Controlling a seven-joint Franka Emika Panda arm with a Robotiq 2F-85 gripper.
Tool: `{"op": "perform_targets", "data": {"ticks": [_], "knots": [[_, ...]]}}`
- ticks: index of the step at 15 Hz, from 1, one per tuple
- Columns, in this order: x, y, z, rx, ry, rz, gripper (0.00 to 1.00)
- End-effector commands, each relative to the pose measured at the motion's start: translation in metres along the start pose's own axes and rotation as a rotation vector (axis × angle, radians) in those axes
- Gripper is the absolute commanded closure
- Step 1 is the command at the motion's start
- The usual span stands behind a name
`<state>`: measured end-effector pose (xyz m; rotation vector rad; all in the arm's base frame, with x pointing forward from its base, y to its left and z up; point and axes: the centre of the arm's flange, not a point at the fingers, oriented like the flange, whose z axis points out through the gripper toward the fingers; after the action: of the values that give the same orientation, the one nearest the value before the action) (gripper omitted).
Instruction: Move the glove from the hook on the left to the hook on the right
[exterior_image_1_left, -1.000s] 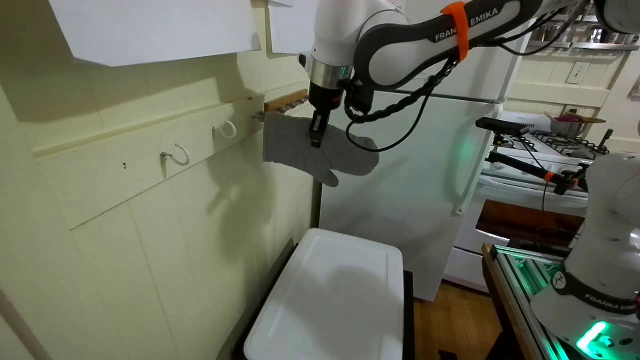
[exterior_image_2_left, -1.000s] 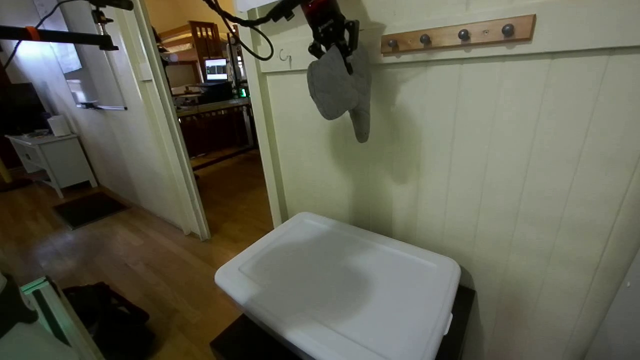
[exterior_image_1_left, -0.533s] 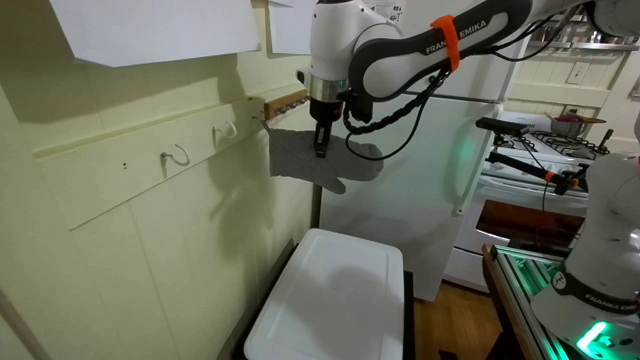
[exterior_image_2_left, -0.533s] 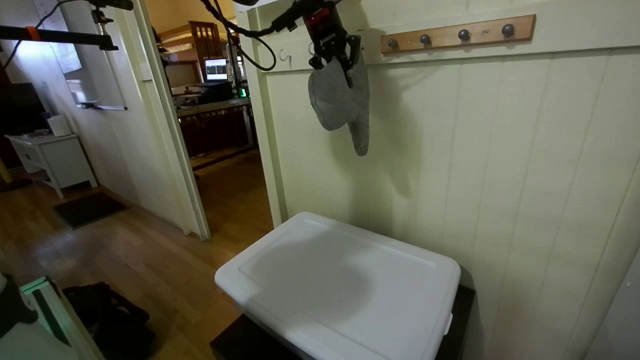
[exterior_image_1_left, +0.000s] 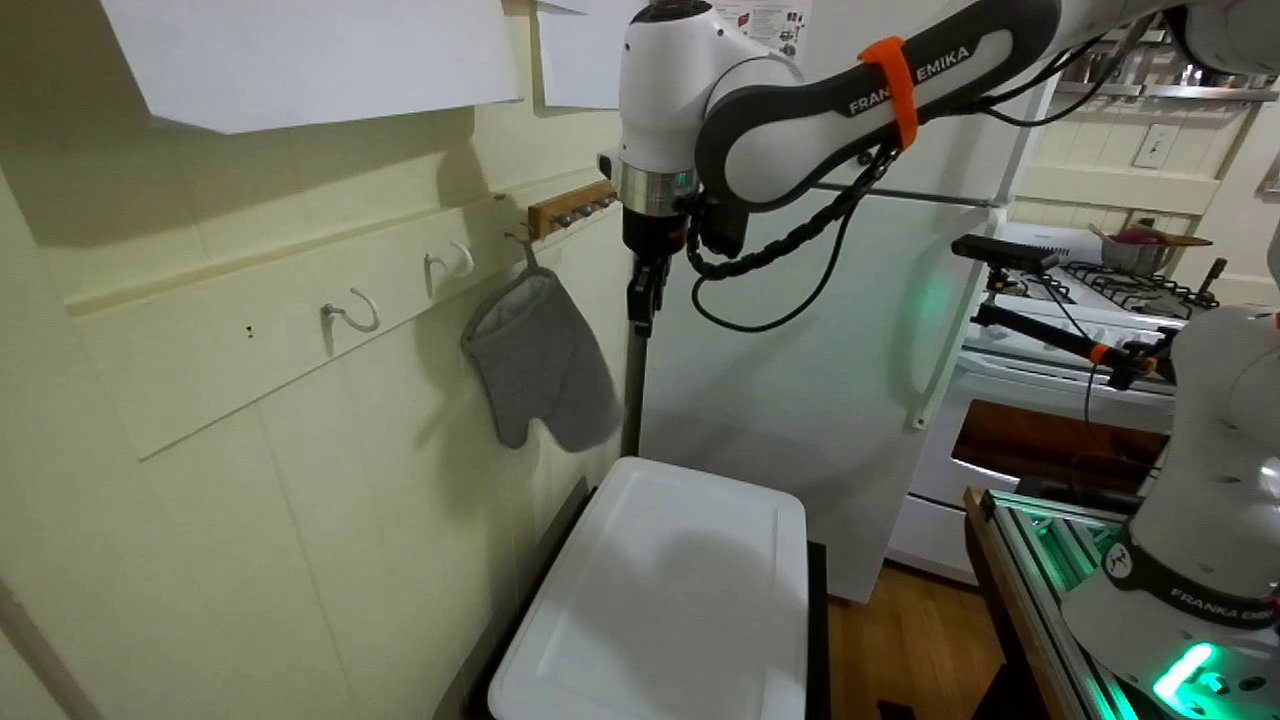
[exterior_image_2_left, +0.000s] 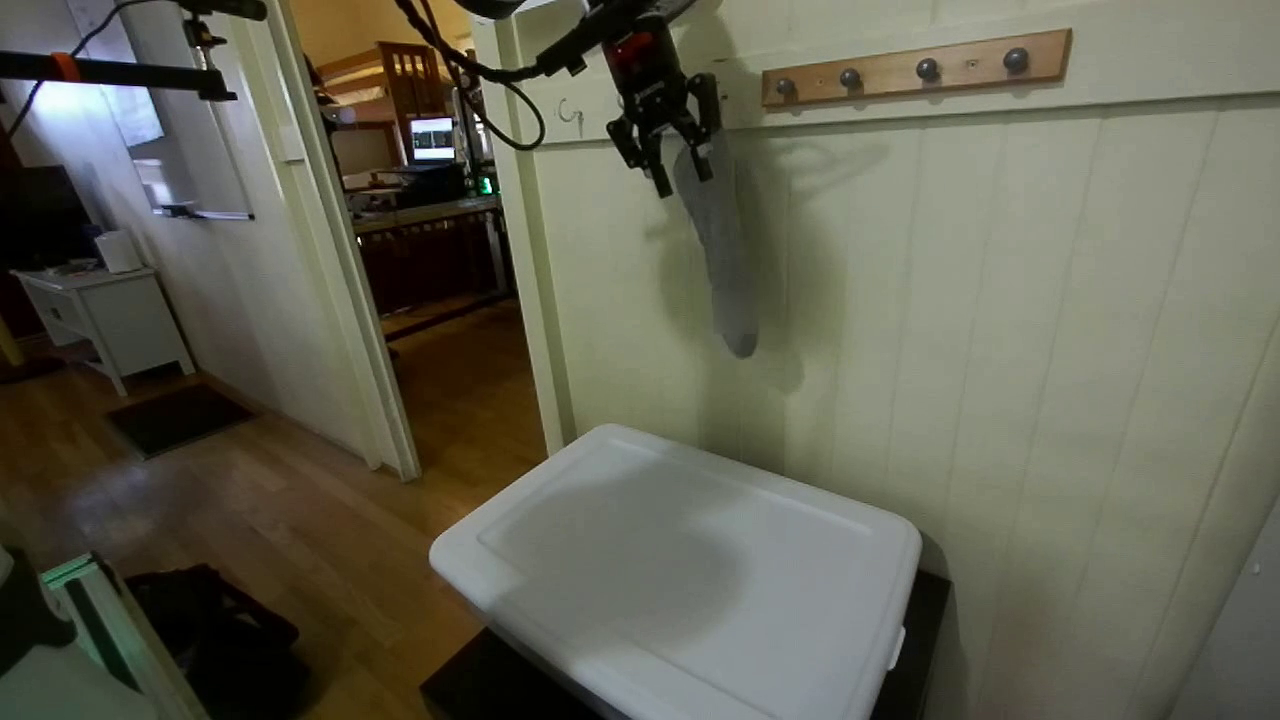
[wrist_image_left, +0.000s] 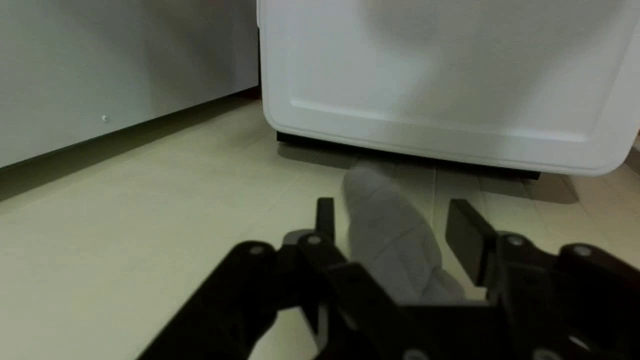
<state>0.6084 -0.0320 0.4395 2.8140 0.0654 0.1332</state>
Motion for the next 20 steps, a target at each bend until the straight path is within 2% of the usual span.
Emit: {"op": "perform_targets", "data": {"ticks": [1,2,7,10,14,20], "knots": [[-0.02,-0.014,0.005,0.044,-0.038,0.1,0.09],[-0.026,-0.015,0.008,0.059,-0.039,0.125,0.02],[-0.056,-0.02,0.02,0.122,-0.036,0.243,0.0],[-0.079,-0.024,0.022,0.114,0.064,0.293,0.01],[-0.105,-0.027,0.028,0.164,0.157,0.326,0.0],[-0.136,-0.031,0.042,0.187,0.205,0.361,0.0]]}}
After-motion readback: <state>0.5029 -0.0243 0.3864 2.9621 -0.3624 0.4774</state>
